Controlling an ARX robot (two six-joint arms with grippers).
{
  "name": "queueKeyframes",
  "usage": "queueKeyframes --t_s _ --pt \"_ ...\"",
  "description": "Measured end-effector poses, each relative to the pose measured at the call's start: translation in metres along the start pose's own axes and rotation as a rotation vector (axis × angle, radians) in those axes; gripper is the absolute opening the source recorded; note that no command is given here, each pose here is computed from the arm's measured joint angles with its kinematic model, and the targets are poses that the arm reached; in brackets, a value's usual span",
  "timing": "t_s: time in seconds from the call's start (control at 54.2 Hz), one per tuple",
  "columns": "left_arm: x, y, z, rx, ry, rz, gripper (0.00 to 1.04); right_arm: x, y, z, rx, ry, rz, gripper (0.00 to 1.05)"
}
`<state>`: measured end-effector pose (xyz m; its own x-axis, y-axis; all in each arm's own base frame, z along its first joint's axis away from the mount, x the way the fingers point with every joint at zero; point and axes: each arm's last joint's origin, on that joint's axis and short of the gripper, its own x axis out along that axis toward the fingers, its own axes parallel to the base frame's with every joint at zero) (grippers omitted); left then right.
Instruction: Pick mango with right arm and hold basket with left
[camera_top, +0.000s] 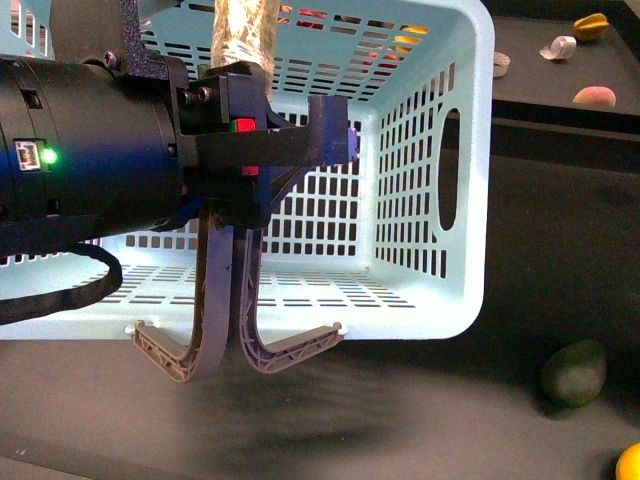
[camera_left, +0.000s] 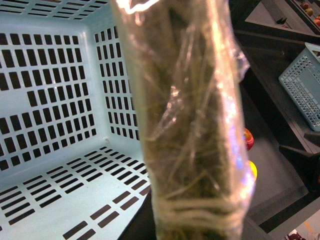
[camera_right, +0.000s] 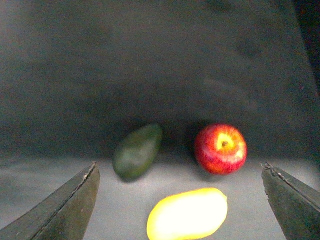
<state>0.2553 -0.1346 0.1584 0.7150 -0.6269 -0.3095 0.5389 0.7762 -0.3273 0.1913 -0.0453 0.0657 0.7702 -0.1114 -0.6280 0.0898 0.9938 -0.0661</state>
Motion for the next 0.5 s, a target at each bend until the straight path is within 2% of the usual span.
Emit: queueKeyframes --t_s 0.111,0.24,0.498 --pt "0.000 0.000 0.000 0.000 0.000 -0.001 0.08 0.008 -0.004 -0.010 -0.072 0.091 0.057 0.97" --pt "0.000 0.000 0.000 -0.001 0.002 -0.007 0.08 0.019 -0.011 -0.019 -0.234 0.190 0.110 0.97" --pt "0.000 0.000 0.000 0.000 0.001 -0.003 0.08 0.036 -0.015 -0.036 -0.440 0.298 0.190 0.97"
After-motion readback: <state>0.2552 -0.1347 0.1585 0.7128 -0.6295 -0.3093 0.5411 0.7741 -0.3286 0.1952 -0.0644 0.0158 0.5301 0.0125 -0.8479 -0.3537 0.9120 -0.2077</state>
